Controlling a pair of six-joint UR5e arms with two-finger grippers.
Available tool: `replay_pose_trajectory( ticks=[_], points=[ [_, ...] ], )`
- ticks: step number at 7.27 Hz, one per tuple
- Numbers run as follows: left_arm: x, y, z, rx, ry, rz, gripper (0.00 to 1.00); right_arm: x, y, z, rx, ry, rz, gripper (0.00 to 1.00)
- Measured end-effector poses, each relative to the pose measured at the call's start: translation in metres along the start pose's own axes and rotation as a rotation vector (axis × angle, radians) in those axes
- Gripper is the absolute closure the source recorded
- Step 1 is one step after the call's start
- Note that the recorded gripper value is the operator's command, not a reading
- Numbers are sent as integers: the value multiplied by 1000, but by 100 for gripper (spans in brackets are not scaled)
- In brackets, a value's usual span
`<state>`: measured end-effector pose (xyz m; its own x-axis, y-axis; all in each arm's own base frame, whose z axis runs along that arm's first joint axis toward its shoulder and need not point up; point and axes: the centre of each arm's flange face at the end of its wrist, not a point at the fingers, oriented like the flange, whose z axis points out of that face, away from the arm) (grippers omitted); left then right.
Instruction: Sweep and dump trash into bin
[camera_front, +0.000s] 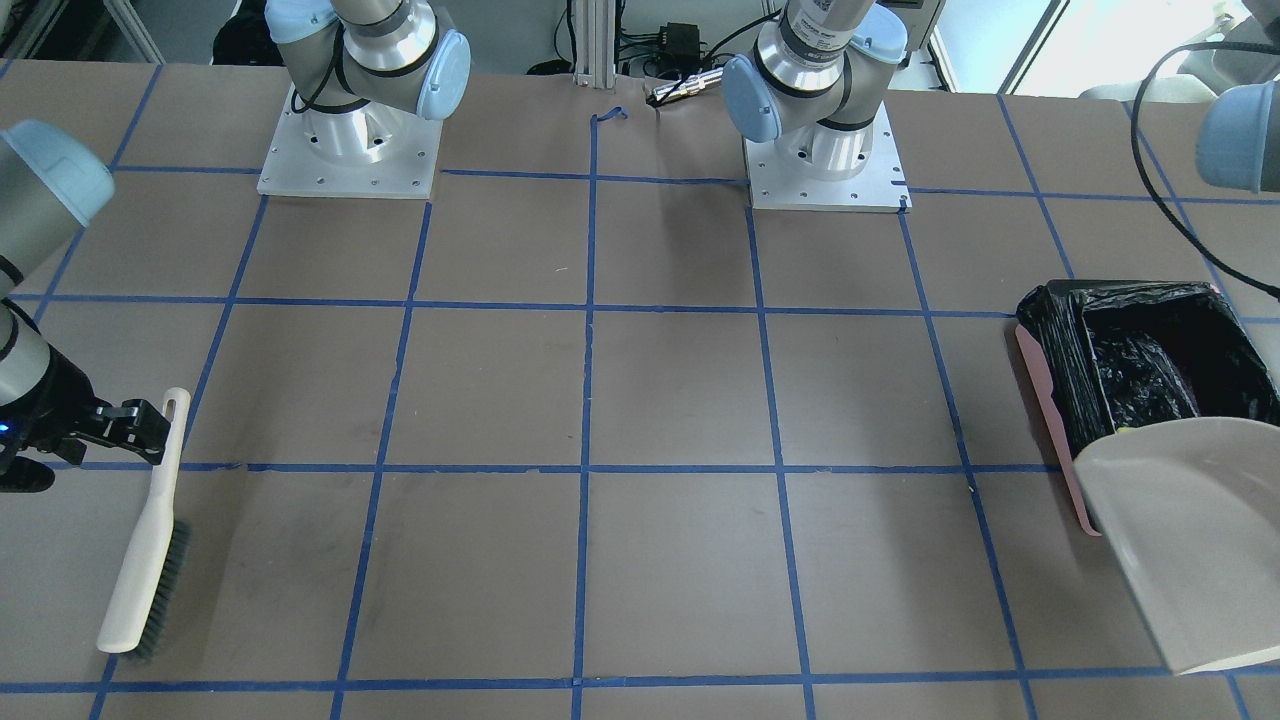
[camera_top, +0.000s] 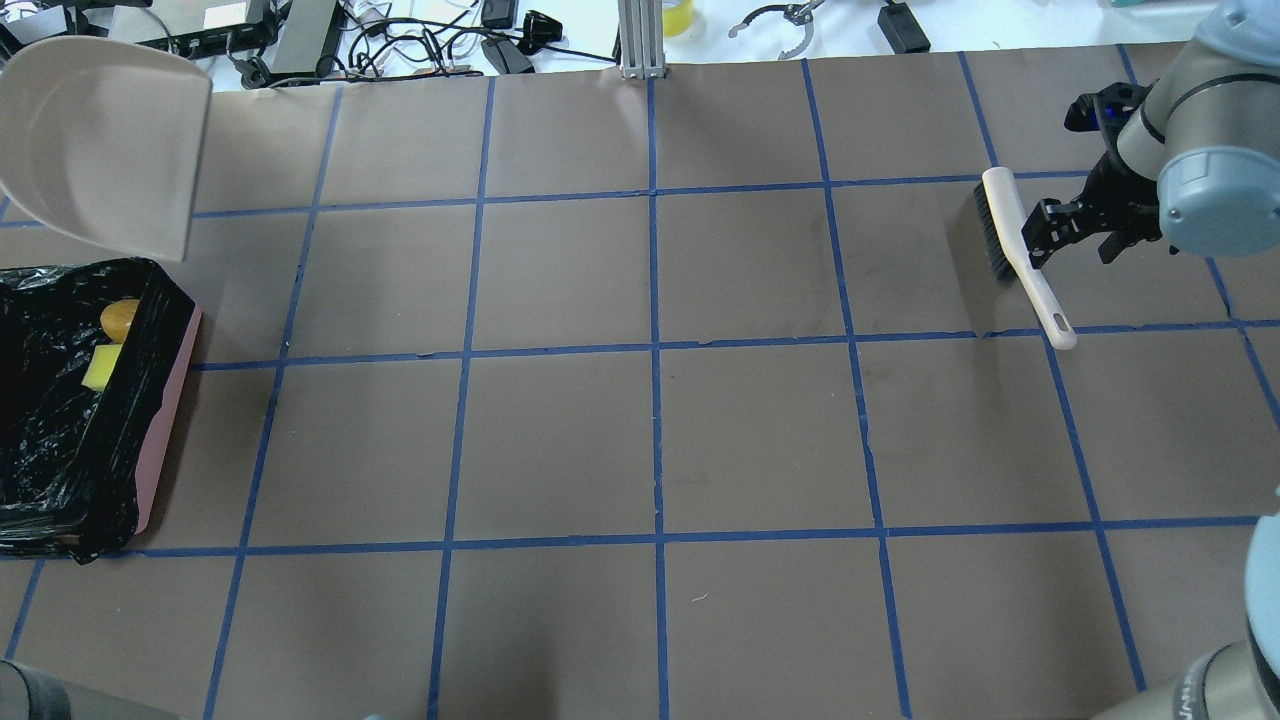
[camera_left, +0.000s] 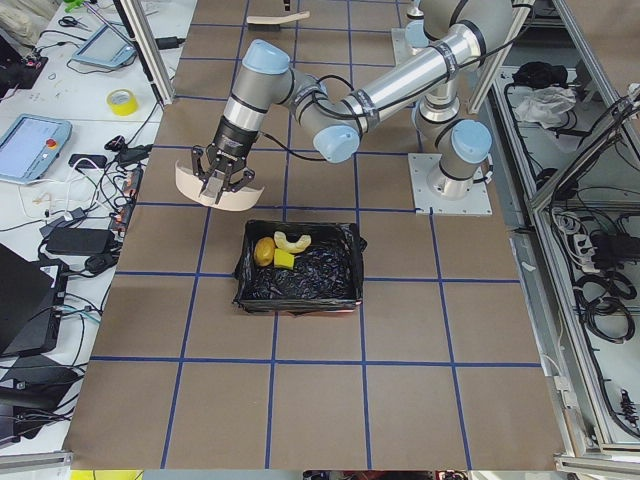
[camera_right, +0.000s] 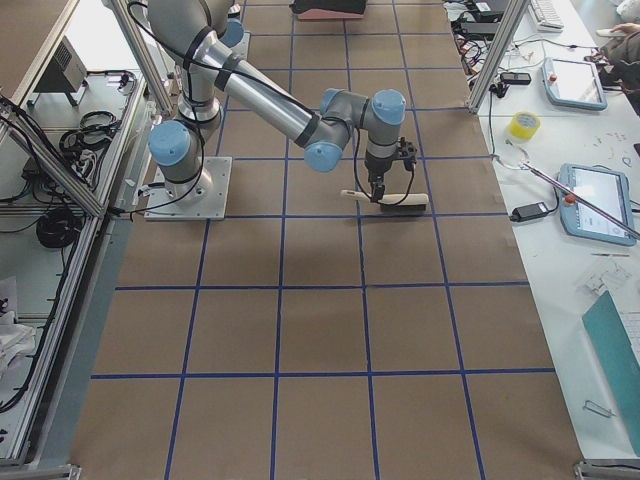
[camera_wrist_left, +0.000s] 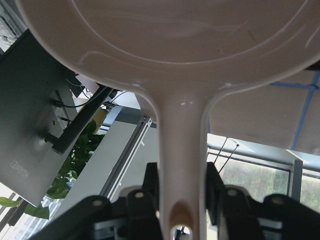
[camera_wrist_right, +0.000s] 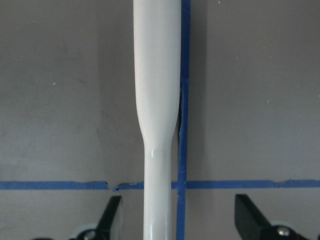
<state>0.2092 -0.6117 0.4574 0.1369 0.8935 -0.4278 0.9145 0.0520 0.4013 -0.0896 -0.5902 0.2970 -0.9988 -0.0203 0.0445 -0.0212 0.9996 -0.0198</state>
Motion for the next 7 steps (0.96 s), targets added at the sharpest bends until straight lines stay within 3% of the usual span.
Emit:
replay_pose_trajectory(
  ticks=[2,3,5,7],
  points=[
    [-4,-50,35,268,83,-141,100,0,-12,-44,-3,-3,-6,12],
    [-4,-84,57,357,146,-152,100,-8,-16,-67,-6,-5,-18,10],
    [-5,-145,96,444,241,-118,100,-45,-12,-123,-13,-11,-49,10],
    [-4,-197,133,494,308,-59,100,-102,4,-165,-41,-29,-50,8]
  ],
)
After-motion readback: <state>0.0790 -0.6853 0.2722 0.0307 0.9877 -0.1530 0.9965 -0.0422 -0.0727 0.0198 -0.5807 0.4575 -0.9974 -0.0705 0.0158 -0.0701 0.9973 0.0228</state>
